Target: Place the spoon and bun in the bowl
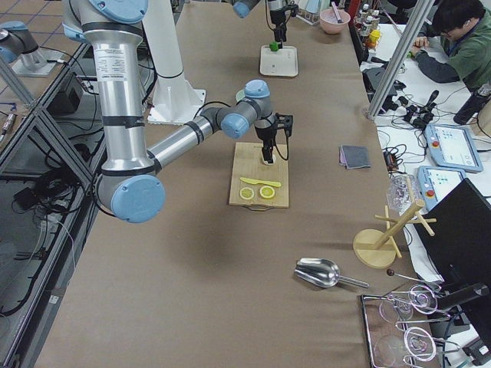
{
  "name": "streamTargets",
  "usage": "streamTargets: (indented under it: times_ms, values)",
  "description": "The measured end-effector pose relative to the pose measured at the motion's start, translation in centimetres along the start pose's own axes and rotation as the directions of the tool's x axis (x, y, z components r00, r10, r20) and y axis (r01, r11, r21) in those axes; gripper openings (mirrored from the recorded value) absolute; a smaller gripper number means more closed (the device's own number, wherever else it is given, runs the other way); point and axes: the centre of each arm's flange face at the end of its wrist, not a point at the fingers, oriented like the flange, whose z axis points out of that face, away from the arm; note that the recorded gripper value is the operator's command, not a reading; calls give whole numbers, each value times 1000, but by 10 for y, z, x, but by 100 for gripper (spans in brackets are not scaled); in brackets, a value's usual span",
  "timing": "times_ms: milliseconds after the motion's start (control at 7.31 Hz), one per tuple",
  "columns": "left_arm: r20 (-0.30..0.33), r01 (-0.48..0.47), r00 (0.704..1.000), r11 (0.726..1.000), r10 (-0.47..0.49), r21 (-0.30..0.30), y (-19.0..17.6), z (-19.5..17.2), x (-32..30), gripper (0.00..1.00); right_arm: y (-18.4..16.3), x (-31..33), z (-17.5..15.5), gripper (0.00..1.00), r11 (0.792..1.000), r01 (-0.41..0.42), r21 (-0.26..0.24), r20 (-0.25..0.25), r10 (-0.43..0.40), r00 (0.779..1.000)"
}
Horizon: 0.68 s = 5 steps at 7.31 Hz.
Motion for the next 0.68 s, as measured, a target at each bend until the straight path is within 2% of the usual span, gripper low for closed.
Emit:
streamTargets:
  times_ms: [274, 547, 684]
  values:
    - [43, -92, 995, 996, 92, -21, -1, -26, -89, 99, 25, -42, 27, 78, 1000, 10, 20, -44, -10, 999]
    - [47, -109, 993, 994, 110, -27, 5, -33, -110, 99, 35, -65, 55, 59, 999, 28, 34, -77, -25, 997]
    - [47, -110, 993, 994, 111, -27, 6, -35, -111, 99, 38, -68, 63, 56, 999, 31, 32, -86, -28, 996]
